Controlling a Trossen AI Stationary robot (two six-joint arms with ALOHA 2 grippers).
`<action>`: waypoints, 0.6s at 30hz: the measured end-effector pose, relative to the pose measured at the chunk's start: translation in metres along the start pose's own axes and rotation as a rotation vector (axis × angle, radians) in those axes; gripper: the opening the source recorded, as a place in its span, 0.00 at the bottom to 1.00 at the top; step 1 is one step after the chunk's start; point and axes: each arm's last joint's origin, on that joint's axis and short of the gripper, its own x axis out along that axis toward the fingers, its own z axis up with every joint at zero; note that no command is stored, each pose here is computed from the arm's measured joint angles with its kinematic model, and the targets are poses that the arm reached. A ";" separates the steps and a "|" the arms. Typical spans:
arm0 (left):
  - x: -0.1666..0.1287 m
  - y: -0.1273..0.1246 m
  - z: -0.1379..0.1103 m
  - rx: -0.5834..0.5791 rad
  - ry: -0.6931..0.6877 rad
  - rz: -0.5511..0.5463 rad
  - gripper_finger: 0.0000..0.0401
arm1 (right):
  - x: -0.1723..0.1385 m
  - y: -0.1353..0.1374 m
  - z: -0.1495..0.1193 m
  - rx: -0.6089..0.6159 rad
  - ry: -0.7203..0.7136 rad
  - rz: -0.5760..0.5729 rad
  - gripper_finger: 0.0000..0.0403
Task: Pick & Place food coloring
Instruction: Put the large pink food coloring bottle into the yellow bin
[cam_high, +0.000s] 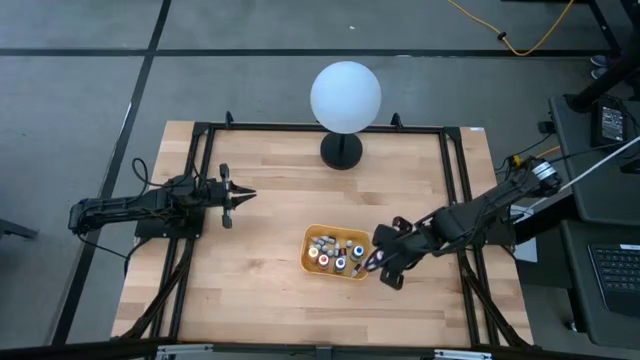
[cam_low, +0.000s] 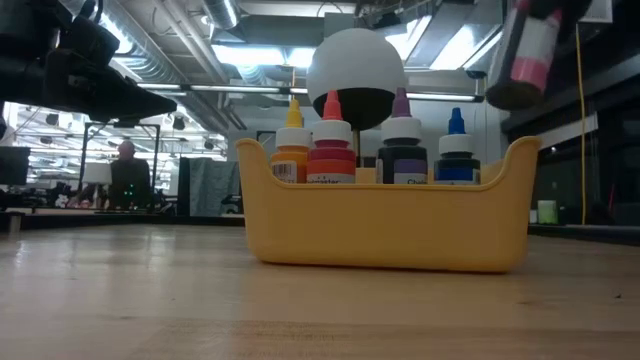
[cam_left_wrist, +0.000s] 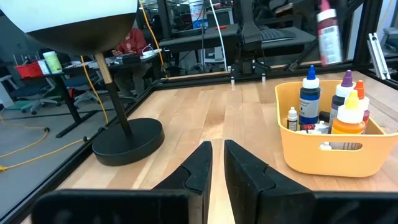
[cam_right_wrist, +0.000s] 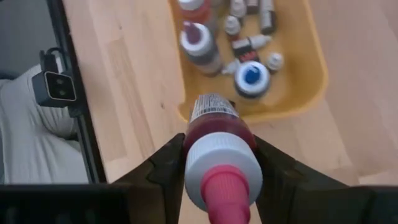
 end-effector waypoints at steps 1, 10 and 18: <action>0.000 0.000 0.000 0.000 0.000 0.000 0.09 | 0.003 0.004 0.003 -0.011 0.003 -0.002 0.37; 0.000 0.000 0.000 0.000 0.000 0.000 0.10 | 0.039 0.032 0.029 -0.157 0.118 -0.108 0.37; 0.000 0.000 0.000 0.000 0.000 0.000 0.09 | 0.057 0.034 0.046 -0.209 0.163 -0.114 0.37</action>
